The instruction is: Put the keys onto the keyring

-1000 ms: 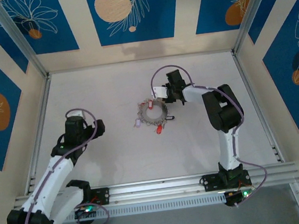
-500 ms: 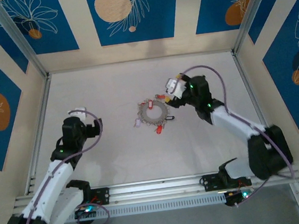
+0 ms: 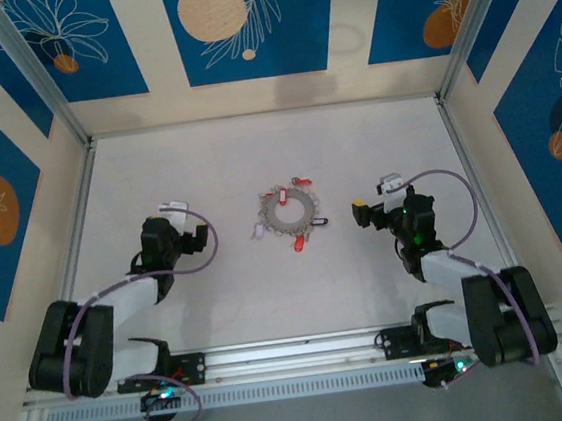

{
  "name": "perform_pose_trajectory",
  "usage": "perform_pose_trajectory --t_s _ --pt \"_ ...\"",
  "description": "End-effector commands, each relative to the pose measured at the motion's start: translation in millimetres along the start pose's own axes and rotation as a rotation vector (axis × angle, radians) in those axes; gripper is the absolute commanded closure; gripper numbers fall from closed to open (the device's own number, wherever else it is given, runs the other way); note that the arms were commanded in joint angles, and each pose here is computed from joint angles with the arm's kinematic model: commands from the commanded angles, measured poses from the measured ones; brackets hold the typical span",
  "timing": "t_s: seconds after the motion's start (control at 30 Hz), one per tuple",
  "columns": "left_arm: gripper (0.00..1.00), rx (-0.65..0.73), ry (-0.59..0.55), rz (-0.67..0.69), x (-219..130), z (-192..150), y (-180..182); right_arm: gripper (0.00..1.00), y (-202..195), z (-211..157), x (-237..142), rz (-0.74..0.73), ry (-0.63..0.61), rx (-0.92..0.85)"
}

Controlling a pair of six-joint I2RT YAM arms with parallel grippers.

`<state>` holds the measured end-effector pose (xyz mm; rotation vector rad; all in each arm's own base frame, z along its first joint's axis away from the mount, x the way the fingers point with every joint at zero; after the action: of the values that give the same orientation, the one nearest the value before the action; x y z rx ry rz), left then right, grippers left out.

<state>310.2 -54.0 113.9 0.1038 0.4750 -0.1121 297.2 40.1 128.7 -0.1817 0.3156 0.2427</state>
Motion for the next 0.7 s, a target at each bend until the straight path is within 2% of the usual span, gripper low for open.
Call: perform_pose_trajectory --t_s 0.0,0.07,0.2,0.3,0.37,0.4,0.67 --pt "0.0 0.028 -0.149 0.011 3 24 2 0.01 -12 15 5 -0.048 -0.114 0.081" --pt "0.0 0.028 -0.174 0.031 6 24 6 0.01 -15 11 11 -0.033 -0.104 0.112" --pt "0.0 0.009 -0.15 0.045 16 18 11 0.01 -20 -6 28 -0.053 -0.131 0.141" --pt "0.0 -0.044 -0.141 0.068 21 14 21 0.01 -16 -5 35 -0.029 -0.048 0.118" --pt "0.0 -0.108 -0.121 0.015 38 9 30 0.01 -17 -3 43 -0.042 -0.033 0.118" --pt "0.0 -0.133 -0.086 0.015 35 5 35 0.01 -20 -3 45 -0.048 0.001 0.131" --pt "0.0 -0.124 -0.095 0.028 35 7 35 0.01 -31 -5 49 -0.042 0.033 0.197"
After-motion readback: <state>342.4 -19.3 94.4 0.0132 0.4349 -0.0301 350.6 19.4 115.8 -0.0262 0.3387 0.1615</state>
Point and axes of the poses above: each hand's point on the last joint's axis, 136 mm out from that joint toward the fingers, its own x axis out along the fingers, its own y axis along the line the jaws close on, z = x × y, the point moved 5 cm from there along -x, back along the fingers, and after that the axes turned 6 degrees about -x, right-handed, at the moved point
